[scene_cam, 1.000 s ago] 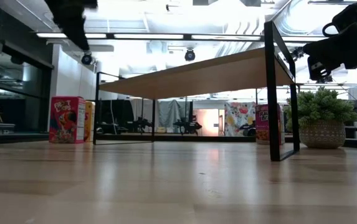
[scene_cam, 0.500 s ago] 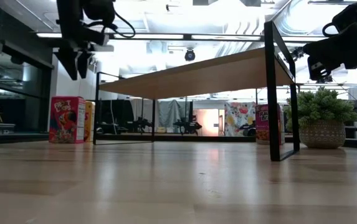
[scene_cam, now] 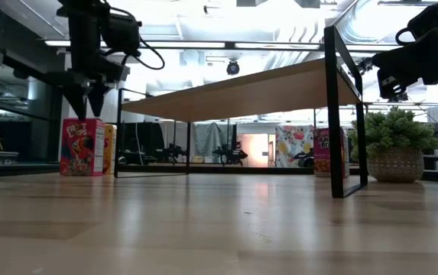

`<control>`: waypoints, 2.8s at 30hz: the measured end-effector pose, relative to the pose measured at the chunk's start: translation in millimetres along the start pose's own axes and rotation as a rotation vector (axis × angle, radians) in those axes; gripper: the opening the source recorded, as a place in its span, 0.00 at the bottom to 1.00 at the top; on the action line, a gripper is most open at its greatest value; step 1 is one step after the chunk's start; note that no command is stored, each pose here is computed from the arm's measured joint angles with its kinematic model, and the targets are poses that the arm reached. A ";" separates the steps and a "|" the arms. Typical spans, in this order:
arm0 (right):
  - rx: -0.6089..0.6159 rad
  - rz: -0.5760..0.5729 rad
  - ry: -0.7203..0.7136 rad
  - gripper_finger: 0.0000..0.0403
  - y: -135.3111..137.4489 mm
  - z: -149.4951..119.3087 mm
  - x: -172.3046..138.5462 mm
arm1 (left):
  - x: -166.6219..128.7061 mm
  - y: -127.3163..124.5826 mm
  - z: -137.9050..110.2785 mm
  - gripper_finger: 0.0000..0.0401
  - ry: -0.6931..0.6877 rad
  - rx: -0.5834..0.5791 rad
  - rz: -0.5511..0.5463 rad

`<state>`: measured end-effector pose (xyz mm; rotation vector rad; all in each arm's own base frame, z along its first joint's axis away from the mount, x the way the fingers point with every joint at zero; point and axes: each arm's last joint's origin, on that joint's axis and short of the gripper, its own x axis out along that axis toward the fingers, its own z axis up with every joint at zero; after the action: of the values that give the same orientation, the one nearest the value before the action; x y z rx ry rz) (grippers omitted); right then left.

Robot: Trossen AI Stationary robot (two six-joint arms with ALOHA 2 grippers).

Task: Stack cereal on shelf
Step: Put the top red cereal box on the shelf

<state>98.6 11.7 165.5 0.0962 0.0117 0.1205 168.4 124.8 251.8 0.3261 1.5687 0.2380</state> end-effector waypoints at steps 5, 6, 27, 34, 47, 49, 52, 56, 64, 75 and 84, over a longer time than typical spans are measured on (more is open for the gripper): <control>0.000 0.000 0.000 0.00 0.0 0.0 0.0 | 1.3 5.8 1.6 0.65 -0.033 -0.024 0.035; 0.000 0.000 0.000 0.00 0.0 -0.1 0.0 | 1.8 6.8 0.2 0.65 -0.028 -0.031 0.033; 0.000 0.000 0.000 0.00 0.0 0.0 0.0 | 45.3 18.9 1.3 0.65 0.115 -0.105 -0.165; 0.000 0.000 0.000 0.00 0.0 0.0 0.0 | 61.2 18.4 6.9 0.61 0.172 -0.127 -0.208; 0.000 0.000 0.001 0.00 0.0 -0.2 0.0 | 49.8 18.1 2.6 0.28 0.150 -0.127 -0.191; 0.000 0.000 0.000 0.00 0.0 0.0 0.0 | 42.3 20.5 1.8 0.29 0.136 -0.142 -0.171; 0.000 0.000 0.001 0.00 0.0 -0.1 0.0 | 24.8 25.6 -0.4 0.34 0.128 -0.180 -0.138; 0.000 0.000 0.000 0.00 0.0 0.0 0.0 | -7.5 32.8 -3.2 0.38 0.121 -0.246 -0.101; 0.000 0.000 0.000 0.00 0.0 -0.1 0.0 | -94.1 50.0 2.9 0.36 0.060 -0.350 0.234; 0.000 0.000 0.000 0.00 0.0 0.0 0.0 | -154.2 48.6 93.3 0.36 -0.227 -0.171 0.275; 0.000 0.000 0.000 0.00 0.0 0.0 0.0 | -132.8 40.2 169.0 0.36 -0.132 0.120 0.146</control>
<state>98.6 11.7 165.6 0.0963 0.0117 0.1206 340.2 107.0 385.8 0.5407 1.4329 0.2309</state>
